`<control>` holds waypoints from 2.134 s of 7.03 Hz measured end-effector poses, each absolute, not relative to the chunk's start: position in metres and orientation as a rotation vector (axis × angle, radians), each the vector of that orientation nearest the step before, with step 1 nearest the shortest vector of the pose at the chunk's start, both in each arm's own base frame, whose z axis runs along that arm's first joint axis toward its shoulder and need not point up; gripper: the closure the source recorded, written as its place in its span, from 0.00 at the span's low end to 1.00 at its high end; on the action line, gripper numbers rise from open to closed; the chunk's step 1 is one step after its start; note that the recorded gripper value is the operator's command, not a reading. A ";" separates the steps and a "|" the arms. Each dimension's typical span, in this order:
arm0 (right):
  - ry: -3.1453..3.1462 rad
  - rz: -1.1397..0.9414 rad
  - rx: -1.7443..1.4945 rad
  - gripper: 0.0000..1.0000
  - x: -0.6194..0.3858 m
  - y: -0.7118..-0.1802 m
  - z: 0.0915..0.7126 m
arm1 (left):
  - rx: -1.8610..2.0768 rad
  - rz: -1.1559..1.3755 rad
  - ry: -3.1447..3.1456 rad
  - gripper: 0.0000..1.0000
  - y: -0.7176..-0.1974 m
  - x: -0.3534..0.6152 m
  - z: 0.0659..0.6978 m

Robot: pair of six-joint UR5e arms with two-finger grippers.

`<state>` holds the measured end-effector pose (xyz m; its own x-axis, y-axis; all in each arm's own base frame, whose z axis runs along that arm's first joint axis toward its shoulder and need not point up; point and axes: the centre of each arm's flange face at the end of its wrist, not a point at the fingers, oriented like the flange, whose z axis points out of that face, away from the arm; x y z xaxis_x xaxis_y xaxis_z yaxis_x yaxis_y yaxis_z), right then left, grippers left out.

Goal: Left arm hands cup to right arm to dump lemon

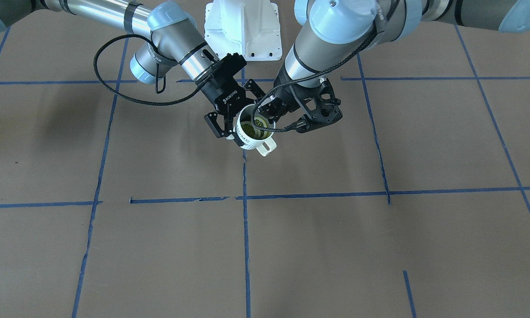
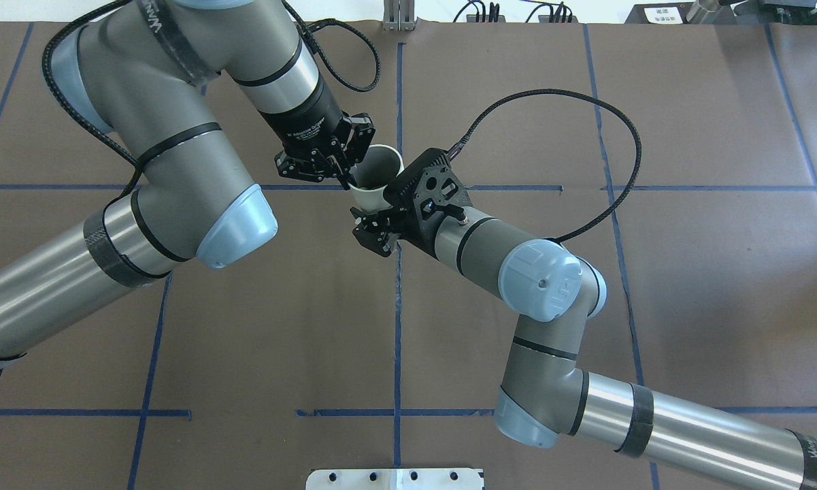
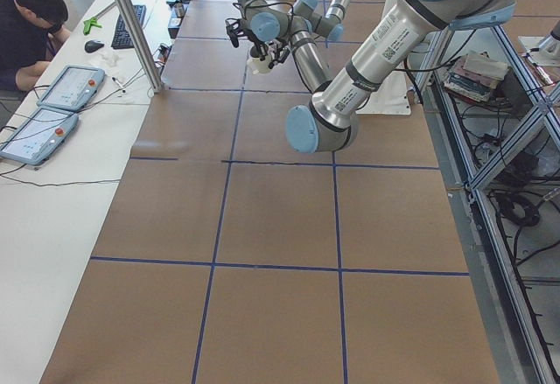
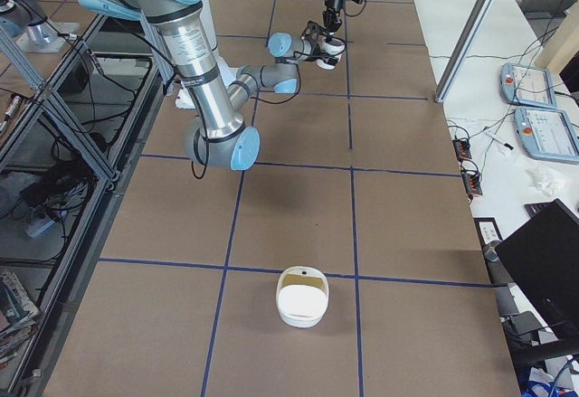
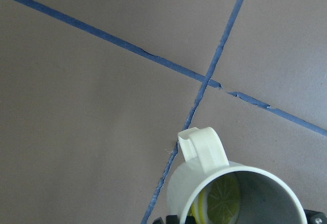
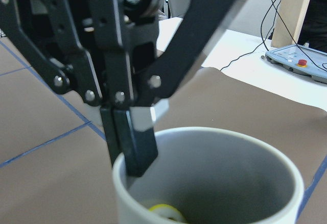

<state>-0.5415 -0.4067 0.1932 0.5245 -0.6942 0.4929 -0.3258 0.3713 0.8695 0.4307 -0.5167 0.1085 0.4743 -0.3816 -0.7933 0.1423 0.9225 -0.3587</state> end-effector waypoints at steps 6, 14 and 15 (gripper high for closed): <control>-1.102 -0.217 1.147 0.79 -0.541 -0.408 0.199 | -0.267 -0.325 1.057 0.00 -0.533 0.394 0.111; -0.889 -0.060 1.100 0.88 -0.406 -0.461 0.338 | 0.042 0.023 0.849 0.00 -0.554 0.284 0.306; -0.860 -0.027 1.082 0.88 -0.368 -0.453 0.363 | 0.046 0.041 0.826 0.00 -0.557 0.270 0.321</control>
